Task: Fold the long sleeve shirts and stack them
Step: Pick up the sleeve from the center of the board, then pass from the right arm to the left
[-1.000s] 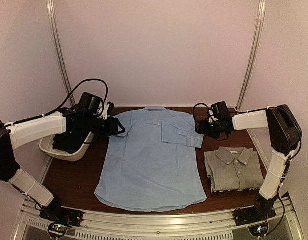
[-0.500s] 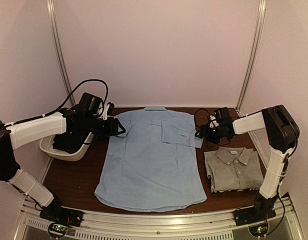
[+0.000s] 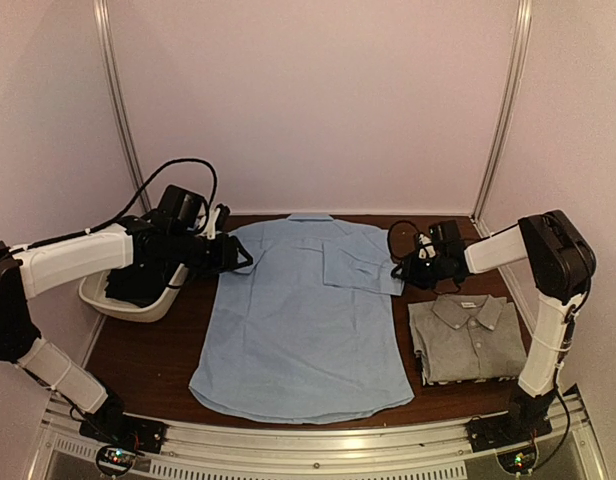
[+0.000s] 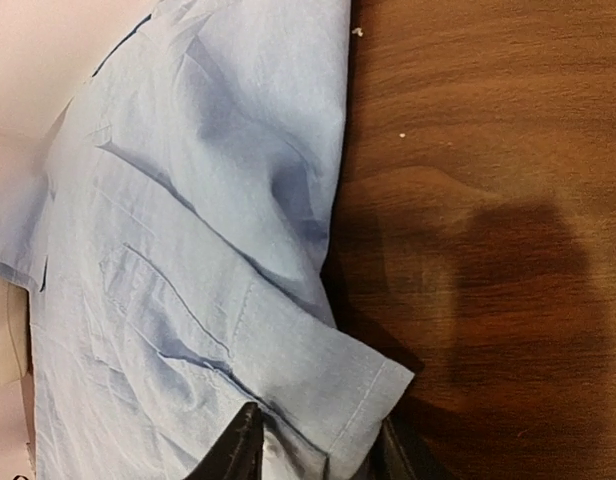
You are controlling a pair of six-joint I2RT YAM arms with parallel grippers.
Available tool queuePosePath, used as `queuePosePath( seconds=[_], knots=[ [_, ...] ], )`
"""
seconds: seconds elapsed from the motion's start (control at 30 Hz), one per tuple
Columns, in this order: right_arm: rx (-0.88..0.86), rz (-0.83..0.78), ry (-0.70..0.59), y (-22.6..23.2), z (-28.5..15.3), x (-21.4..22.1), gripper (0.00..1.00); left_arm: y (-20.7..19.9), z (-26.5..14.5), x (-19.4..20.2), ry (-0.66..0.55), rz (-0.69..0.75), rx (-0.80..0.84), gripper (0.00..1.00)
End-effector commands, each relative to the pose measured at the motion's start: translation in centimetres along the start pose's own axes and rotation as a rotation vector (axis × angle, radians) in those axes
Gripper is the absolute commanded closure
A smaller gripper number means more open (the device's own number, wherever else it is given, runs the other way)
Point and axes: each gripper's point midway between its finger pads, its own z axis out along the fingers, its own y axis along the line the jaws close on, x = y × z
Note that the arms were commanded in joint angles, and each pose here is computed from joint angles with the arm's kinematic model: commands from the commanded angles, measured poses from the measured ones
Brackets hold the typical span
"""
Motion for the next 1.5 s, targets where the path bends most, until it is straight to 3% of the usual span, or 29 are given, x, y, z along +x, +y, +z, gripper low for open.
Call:
queuePosePath(
  seconds=[0.0,0.13,0.33,0.6,0.9,1.47],
  knots=[
    [-0.053,-0.002,-0.015,1.7,-1.1,-0.5,0.68,-2.0,0.4,-1.1,-0.034,0.016,0.063,0.46],
    [-0.076,-0.01,-0.035,3.2,-2.2,-1.2,0.81,-2.9,1.1,-1.0,-0.021,0.034,0.077,0.46],
    [-0.102,-0.04,-0.06,6.4,-4.0,-1.7,0.91,-4.5,1.9,-0.7,-0.013,0.068,0.117,0.46],
    [-0.275,-0.058,-0.06,14.3,-5.9,-0.7,0.92,-7.5,3.1,0.2,0.003,0.136,0.211,0.42],
    [-0.554,-0.033,0.017,25.7,-4.5,2.8,0.93,-10.7,4.8,0.1,0.013,0.193,0.304,0.33],
    [-0.713,0.041,0.102,30.9,-3.2,5.7,0.93,-9.1,9.5,1.5,0.079,0.212,0.141,0.25]
  ],
)
